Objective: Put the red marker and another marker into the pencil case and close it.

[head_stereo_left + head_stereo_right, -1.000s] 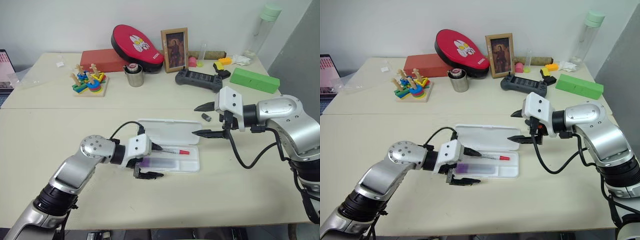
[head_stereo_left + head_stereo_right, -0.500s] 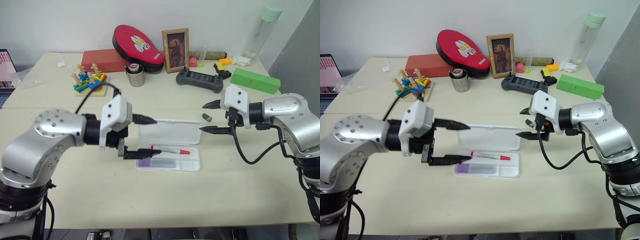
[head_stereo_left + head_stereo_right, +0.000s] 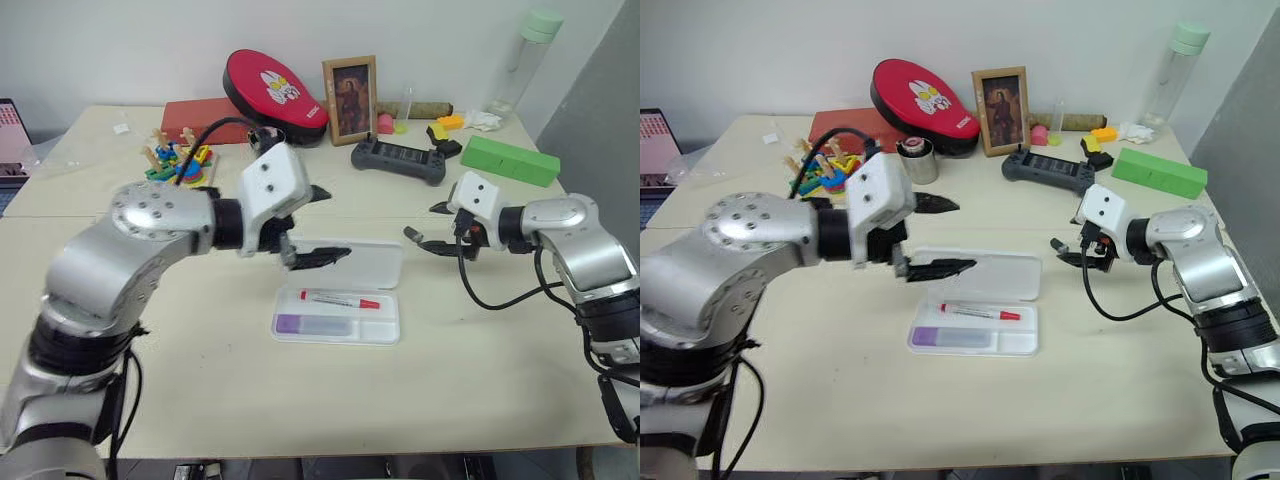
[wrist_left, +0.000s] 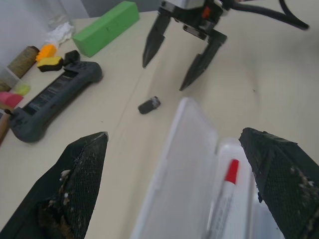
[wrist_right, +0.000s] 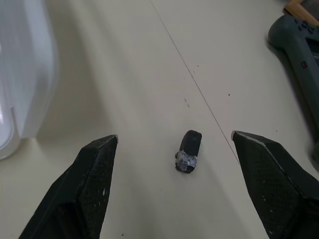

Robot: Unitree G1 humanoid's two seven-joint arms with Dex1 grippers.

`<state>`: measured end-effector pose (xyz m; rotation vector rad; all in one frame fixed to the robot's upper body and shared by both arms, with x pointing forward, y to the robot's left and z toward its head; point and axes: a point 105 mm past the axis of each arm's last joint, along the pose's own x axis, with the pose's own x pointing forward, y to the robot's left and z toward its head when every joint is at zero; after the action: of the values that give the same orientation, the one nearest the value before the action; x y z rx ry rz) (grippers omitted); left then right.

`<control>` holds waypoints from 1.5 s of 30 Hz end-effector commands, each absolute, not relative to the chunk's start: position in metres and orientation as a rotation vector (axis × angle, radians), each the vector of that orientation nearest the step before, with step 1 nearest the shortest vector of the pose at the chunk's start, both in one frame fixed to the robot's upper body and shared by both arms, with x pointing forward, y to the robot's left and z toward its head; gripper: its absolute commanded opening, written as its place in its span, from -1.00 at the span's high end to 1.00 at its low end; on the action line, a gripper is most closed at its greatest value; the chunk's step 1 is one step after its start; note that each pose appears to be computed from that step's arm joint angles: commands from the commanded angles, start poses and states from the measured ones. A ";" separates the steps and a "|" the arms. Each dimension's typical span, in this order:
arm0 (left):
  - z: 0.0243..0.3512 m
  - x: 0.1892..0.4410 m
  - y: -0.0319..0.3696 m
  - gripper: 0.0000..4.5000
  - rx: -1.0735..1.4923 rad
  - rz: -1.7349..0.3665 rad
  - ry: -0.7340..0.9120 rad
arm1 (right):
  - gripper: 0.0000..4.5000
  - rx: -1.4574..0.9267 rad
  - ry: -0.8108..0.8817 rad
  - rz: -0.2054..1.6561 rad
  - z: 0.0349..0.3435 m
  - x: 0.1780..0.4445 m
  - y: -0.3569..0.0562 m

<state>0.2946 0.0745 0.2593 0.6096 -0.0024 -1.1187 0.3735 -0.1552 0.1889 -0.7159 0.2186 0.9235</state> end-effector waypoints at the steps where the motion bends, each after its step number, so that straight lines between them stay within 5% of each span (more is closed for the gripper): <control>1: 0.269 0.306 0.073 -1.00 0.683 -1.056 -0.045 | -0.71 -0.709 0.179 0.893 0.198 0.383 -0.153; 25: 0.262 0.319 0.085 -1.00 0.803 -1.008 -0.020 | -0.71 -0.548 0.332 0.832 0.142 0.422 -0.152; 42: 0.260 0.319 0.088 -1.00 0.799 -0.993 -0.002 | -0.71 -0.434 0.371 0.779 0.137 0.431 -0.156; 45: 0.260 0.319 0.089 -1.00 0.799 -0.990 -0.004 | -0.50 -0.437 0.380 0.777 0.135 0.431 -0.158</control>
<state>0.3219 0.0860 0.2458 0.7786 0.0523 -1.0230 0.4264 -0.1558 0.1229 -0.4285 0.4123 0.7955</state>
